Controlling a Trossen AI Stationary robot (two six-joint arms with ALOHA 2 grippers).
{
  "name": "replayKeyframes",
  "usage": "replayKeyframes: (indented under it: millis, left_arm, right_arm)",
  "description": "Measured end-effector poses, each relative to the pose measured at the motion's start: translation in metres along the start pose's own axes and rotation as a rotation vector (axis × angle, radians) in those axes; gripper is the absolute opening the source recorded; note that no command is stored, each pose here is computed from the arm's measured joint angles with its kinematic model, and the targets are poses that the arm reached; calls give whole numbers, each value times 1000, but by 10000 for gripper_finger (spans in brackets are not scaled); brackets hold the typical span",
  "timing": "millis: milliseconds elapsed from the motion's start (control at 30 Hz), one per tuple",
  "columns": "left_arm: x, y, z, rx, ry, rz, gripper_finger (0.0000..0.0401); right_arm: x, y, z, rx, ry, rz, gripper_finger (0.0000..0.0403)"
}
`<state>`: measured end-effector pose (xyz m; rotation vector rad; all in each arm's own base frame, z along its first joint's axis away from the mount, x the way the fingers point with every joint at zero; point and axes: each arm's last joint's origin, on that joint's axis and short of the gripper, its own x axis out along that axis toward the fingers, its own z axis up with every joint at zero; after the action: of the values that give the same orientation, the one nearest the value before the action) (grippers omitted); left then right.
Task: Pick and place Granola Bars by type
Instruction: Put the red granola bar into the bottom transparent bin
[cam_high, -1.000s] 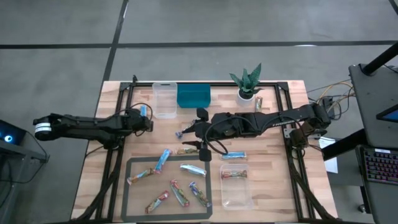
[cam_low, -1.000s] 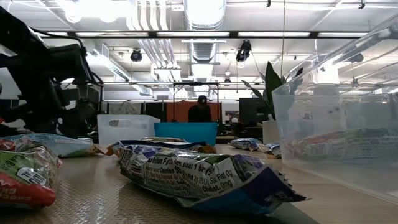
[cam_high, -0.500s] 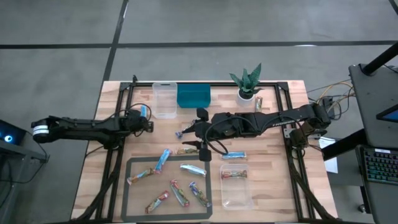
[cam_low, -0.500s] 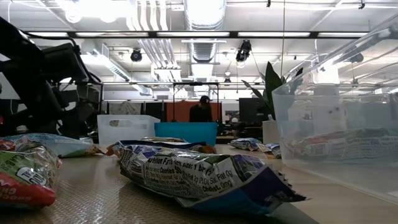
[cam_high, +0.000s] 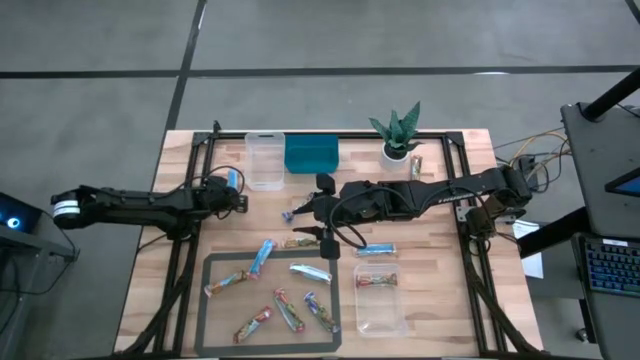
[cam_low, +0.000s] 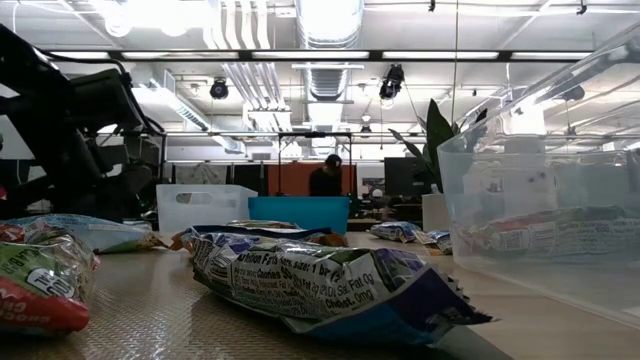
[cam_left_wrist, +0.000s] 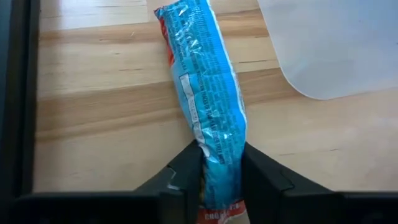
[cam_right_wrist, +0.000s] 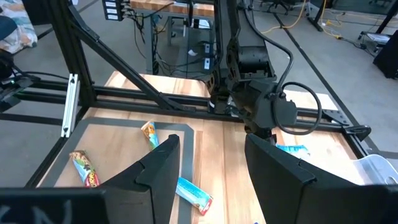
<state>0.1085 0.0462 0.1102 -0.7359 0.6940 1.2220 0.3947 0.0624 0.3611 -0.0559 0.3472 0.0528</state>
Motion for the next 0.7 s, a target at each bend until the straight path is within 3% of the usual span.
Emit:
replayKeyframes:
  millis: [267, 700]
  left_arm:
    - [-1, 1, -1, -17, 29, -9, 23]
    - [-30, -13, 28, 99, 15, 62, 16]
  right_arm:
    - [0, 0, 0, -2, 1, 1, 171]
    - [0, 0, 0, -23, 2, 1, 171]
